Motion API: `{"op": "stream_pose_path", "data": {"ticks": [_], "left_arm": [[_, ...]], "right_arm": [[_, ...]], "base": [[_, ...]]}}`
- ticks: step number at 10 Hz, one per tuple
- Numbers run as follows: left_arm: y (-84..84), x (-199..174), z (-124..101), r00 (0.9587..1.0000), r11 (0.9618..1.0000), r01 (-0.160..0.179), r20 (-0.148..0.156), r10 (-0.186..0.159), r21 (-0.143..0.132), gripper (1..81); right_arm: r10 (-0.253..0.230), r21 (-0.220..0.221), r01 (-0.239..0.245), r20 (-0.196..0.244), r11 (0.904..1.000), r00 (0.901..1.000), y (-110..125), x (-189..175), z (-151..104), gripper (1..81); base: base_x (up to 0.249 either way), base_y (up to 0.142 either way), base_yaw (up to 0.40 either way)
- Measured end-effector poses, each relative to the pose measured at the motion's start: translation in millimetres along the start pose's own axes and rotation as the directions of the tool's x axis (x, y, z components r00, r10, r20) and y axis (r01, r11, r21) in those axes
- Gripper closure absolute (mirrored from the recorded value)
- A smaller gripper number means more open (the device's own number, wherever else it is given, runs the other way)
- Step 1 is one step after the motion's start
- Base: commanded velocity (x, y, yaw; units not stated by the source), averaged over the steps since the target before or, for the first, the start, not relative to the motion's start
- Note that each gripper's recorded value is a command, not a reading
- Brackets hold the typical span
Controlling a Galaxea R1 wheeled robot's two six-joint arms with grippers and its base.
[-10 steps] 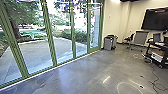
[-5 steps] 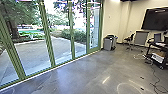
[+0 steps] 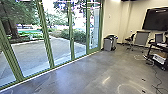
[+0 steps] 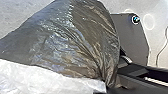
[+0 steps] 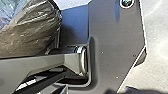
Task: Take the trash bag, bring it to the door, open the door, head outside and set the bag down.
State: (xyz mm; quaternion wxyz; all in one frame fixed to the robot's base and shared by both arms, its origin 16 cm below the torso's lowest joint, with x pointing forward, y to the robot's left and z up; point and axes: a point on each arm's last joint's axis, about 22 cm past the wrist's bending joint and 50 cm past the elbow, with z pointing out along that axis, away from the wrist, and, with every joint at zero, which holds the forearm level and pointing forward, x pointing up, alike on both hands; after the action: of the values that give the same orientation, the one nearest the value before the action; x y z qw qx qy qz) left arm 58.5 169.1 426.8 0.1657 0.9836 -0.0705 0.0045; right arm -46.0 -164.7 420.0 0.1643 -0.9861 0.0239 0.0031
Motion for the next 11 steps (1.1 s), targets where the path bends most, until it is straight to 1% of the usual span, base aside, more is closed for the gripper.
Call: {"op": "stream_pose_path", "data": {"ticks": [2, 11], "left_arm": [[-1.3, 4.6, -0.6, 1.0000, 1.0000, -0.001, -0.005, 0.001, 0.002, 81.1], [-1.7, 2.5, -0.5, 1.0000, 1.0000, 0.000, -0.002, 0.000, 0.002, 81.1]], "right_arm": [[0.000, -0.001, 0.000, -0.003, 1.0000, 1.0000, 0.1, 1.5, 0.0, 1.0], [-0.001, 0.000, 0.001, -0.004, 1.0000, 1.0000, -0.3, 3.6, 0.0, 1.0]], "base": [[0.136, 0.000, 0.000], [0.139, 0.000, 0.000]]}}
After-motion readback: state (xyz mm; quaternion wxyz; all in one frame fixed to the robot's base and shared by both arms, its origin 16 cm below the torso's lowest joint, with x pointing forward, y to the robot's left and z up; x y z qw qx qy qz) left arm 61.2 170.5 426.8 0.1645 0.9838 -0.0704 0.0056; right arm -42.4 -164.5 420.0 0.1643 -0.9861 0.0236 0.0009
